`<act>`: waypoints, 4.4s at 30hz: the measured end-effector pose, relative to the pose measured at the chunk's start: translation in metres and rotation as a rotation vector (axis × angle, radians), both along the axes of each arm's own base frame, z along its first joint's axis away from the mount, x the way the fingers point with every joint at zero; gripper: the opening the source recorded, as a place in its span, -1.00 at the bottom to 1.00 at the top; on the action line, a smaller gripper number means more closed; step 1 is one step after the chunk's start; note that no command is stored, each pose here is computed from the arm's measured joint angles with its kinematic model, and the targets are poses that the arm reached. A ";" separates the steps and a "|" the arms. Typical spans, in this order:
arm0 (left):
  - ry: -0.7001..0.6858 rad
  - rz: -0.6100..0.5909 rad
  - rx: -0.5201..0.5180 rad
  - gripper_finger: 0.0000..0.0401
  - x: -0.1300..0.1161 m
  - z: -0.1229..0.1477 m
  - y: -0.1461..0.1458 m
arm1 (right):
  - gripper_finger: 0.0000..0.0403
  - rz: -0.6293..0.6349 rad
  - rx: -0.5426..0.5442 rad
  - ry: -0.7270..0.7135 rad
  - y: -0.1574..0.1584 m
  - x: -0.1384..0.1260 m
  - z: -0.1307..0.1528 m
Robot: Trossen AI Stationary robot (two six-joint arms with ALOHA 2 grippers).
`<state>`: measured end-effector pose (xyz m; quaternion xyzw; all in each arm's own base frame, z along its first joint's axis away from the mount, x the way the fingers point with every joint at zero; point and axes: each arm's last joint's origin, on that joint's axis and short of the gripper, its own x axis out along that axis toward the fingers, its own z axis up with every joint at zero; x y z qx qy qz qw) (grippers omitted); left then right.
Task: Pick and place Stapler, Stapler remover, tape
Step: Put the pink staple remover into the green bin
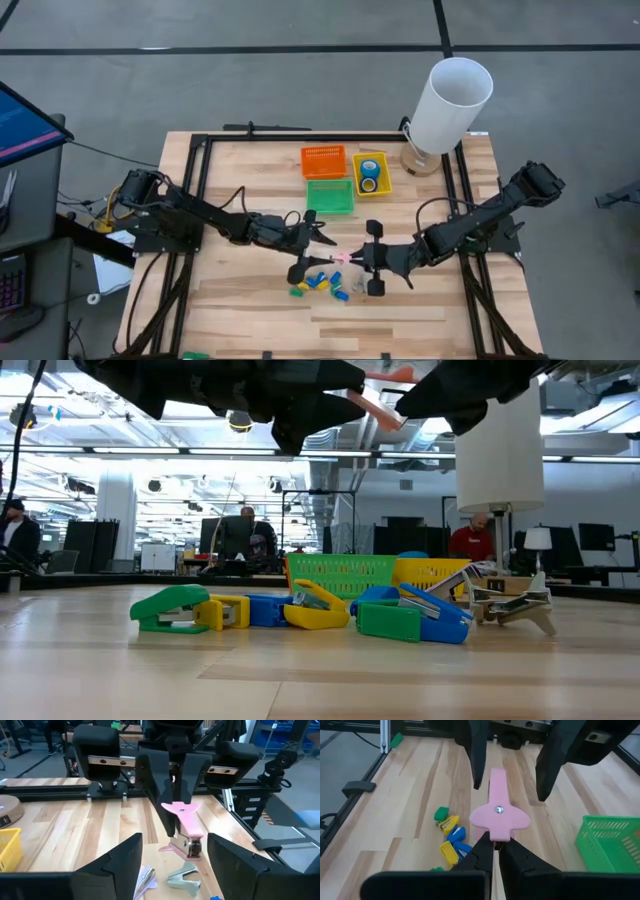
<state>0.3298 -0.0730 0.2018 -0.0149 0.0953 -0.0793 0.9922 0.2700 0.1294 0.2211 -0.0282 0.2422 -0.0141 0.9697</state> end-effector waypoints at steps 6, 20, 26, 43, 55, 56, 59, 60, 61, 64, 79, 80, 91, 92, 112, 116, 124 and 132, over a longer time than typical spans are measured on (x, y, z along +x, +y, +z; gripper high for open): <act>0.018 -0.007 0.002 0.07 0.009 -0.006 -0.002 | -0.96 -0.007 -0.001 0.013 -0.001 0.000 -0.001; 0.029 -0.012 0.036 0.07 0.030 -0.013 -0.007 | -0.96 -0.039 0.001 0.091 -0.005 -0.004 -0.008; 0.040 -0.013 0.038 0.07 0.028 -0.012 -0.007 | -0.96 -0.040 0.002 0.089 -0.005 -0.004 -0.008; 0.066 0.045 0.057 0.07 0.030 -0.020 -0.005 | -0.96 -0.039 0.007 0.080 -0.004 -0.003 -0.007; 0.056 0.027 0.050 0.07 0.029 -0.016 -0.006 | -0.95 -0.039 0.001 0.092 -0.005 -0.004 -0.008; 0.051 0.026 0.049 0.07 0.029 -0.015 -0.006 | -0.95 -0.039 -0.001 0.096 -0.005 -0.004 -0.009; 0.049 0.023 0.047 0.07 0.029 -0.015 -0.006 | -0.95 -0.039 -0.002 0.097 -0.005 -0.004 -0.009; 0.052 0.023 0.048 0.07 0.029 -0.015 -0.006 | -0.95 -0.039 -0.001 0.097 -0.005 -0.004 -0.009; 0.051 0.023 0.048 0.06 0.029 -0.015 -0.006 | -0.95 -0.039 -0.001 0.097 -0.005 -0.004 -0.009; 0.055 0.023 0.049 0.02 0.029 -0.015 -0.006 | -0.95 -0.039 -0.001 0.096 -0.005 -0.004 -0.009; 0.068 0.042 0.035 -0.77 0.030 -0.016 0.001 | -0.93 -0.041 -0.002 0.097 -0.005 -0.004 -0.009; 0.068 0.042 0.036 -0.82 0.030 -0.016 0.001 | -0.92 -0.041 -0.002 0.097 -0.005 -0.004 -0.009; 0.070 0.046 0.035 -0.81 0.030 -0.016 0.002 | -0.72 -0.041 -0.004 0.101 -0.005 -0.005 -0.009; 0.069 0.047 0.035 -0.81 0.030 -0.016 0.002 | -0.69 -0.040 -0.004 0.101 -0.005 -0.005 -0.009; 0.113 0.234 0.096 -0.81 0.031 -0.020 0.018 | -0.04 -0.440 -0.130 0.290 -0.041 -0.010 -0.041; 0.213 0.353 0.142 -0.79 0.029 -0.030 0.038 | -0.01 -0.476 -0.120 0.300 -0.047 -0.007 -0.044; 0.314 0.540 0.127 -0.81 0.025 -0.038 0.100 | -0.03 -0.467 -0.116 0.295 -0.045 -0.008 -0.044; 0.335 0.521 0.089 -0.75 0.021 -0.042 0.120 | -0.06 -0.468 -0.116 0.296 -0.045 -0.008 -0.044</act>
